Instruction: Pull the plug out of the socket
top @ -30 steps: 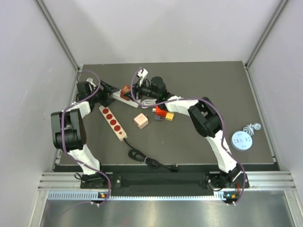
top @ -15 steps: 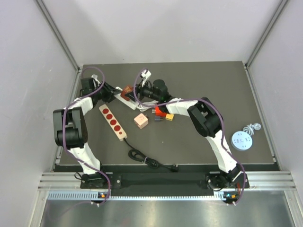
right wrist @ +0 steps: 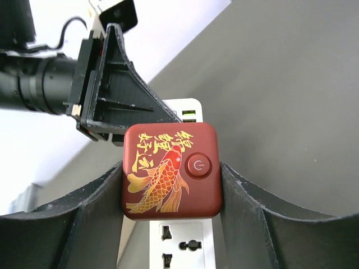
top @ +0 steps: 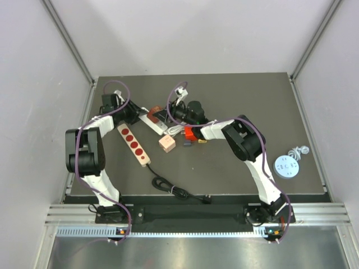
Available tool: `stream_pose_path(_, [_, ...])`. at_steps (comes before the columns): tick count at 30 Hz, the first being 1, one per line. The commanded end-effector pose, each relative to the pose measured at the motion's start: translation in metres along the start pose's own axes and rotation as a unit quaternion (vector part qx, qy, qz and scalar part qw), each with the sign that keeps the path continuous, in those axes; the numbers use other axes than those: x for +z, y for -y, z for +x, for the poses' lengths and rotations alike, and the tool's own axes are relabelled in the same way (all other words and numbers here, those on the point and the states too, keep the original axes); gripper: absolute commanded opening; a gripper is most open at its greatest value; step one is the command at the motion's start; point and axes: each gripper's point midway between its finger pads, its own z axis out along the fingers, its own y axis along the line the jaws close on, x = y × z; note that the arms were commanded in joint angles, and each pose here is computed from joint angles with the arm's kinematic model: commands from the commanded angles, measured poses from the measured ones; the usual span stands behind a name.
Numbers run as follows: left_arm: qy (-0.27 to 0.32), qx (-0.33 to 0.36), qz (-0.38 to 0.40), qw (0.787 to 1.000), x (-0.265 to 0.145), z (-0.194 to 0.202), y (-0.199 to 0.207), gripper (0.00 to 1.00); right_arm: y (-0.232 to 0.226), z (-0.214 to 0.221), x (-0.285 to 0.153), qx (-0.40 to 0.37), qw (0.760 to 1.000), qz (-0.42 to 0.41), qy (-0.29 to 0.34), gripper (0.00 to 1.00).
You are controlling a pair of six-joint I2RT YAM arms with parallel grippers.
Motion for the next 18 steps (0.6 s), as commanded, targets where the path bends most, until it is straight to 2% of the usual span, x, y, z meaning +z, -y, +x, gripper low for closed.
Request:
stream_pose_path(1, [0.016,0.014,-0.104,0.994,0.001,0.001,-0.061,0.0,-0.037,-0.176,-0.033,-0.038,0.968,-0.082,0.235,0.0])
stream_pose_path(5, [0.02,0.01,-0.102,0.995,0.001,-0.003,-0.06,0.0,-0.048,-0.156,-0.014,-0.07,0.975,-0.066,0.199,0.0])
stream_pose_path(8, [0.021,0.008,-0.107,0.994,0.001,-0.004,-0.06,0.0,-0.069,-0.136,0.006,-0.168,0.974,-0.023,0.149,0.0])
stream_pose_path(13, [0.022,0.008,-0.125,0.992,0.0,-0.001,-0.072,0.0,-0.084,-0.136,0.013,-0.313,0.939,0.067,0.128,0.0])
stream_pose_path(15, [0.026,0.006,-0.118,0.993,0.0,-0.001,-0.071,0.0,-0.087,-0.14,0.01,-0.324,0.934,0.081,0.127,0.0])
stream_pose_path(18, [0.029,0.003,-0.111,0.993,0.001,-0.002,-0.07,0.0,-0.086,-0.15,0.007,-0.277,0.951,0.047,0.131,0.0])
